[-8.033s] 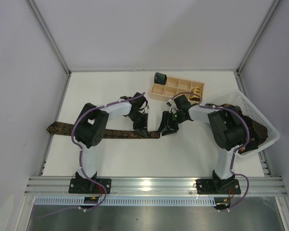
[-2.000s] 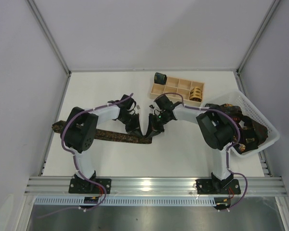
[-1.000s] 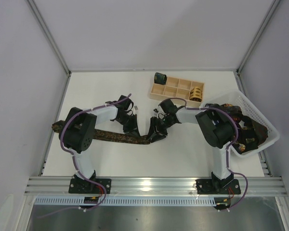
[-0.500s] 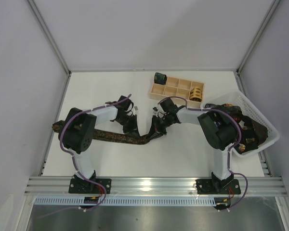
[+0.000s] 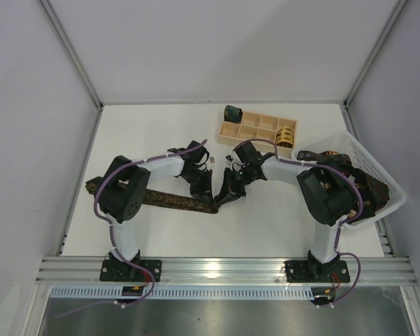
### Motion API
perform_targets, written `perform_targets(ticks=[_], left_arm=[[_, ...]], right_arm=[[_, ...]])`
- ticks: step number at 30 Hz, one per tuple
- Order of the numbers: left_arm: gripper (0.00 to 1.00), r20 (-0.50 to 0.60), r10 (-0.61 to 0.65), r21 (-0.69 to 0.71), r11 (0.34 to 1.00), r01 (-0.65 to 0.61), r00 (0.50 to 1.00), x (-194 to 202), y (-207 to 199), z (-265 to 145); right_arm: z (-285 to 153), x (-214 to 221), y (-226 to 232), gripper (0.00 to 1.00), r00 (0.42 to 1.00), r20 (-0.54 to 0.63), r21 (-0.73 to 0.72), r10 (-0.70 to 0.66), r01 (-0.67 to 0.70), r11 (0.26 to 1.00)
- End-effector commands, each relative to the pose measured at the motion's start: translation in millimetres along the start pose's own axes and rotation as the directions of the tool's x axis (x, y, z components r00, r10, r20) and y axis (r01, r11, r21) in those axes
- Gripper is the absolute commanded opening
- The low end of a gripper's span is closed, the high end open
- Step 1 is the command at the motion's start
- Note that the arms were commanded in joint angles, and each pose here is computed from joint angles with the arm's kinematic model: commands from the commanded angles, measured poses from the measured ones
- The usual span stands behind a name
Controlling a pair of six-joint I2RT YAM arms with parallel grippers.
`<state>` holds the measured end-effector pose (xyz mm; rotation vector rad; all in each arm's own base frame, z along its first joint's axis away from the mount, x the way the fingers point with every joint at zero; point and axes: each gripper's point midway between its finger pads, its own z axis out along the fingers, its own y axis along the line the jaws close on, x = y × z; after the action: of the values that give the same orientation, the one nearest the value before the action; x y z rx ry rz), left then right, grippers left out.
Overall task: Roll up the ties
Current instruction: Roll the tie
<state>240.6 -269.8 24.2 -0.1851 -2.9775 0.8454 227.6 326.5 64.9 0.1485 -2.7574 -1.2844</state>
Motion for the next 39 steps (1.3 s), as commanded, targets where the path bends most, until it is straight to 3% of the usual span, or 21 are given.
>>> perform_targets(ticks=[1,15,21,32,39], left_arm=[[0.04,0.005,0.013,0.008,1.000,-0.013,1.000,-4,-11,1],[0.06,0.115,-0.004,-0.143,0.990,0.020,0.993,-5,41,-34],[0.06,0.158,-0.002,-0.124,0.992,0.022,0.987,-4,43,-50],[0.05,0.107,-0.081,-0.155,0.983,0.097,0.991,18,78,-35],[0.04,0.115,-0.096,-0.141,0.984,0.112,0.989,17,79,-30]], right_arm=[[4,1,18,0.00,0.999,-0.022,0.011,-0.039,0.040,0.999],[29,-6,10,0.00,0.998,-0.044,0.177,-0.037,0.044,0.983],[36,-5,8,0.00,0.997,-0.061,0.205,-0.038,0.050,0.978],[55,-5,16,0.01,0.990,-0.126,0.237,-0.059,0.088,0.968],[67,-12,14,0.08,0.989,-0.135,0.238,-0.060,0.091,0.967]])
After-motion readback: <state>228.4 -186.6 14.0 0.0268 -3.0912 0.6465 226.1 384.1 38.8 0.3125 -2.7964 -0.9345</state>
